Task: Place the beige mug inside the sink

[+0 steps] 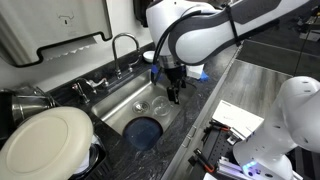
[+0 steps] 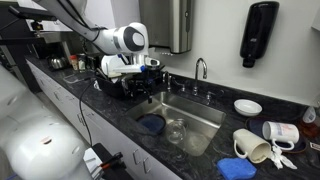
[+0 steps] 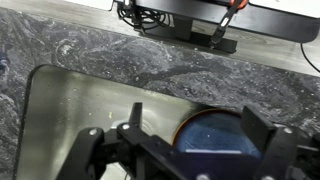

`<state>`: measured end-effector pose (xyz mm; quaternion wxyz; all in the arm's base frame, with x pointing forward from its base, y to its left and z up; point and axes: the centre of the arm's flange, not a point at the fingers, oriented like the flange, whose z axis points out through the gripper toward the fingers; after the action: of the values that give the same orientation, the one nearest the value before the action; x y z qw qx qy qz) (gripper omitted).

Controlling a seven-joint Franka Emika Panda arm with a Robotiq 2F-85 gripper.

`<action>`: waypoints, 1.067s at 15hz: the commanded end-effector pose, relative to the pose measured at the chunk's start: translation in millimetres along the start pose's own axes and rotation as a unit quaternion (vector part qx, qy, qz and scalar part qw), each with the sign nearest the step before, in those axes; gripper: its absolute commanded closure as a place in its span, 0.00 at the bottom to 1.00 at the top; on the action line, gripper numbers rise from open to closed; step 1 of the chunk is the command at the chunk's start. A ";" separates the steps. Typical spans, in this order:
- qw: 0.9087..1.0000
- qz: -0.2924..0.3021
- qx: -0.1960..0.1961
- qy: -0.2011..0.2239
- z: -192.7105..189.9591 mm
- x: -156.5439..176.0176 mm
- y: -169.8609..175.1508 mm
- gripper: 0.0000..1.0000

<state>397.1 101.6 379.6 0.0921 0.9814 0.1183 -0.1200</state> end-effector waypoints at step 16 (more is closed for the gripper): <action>0.990 -0.128 -0.033 0.038 92.8 -26.0 158.2 0.00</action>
<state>393.0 -74.1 321.8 0.1043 0.9584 0.2504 -0.0892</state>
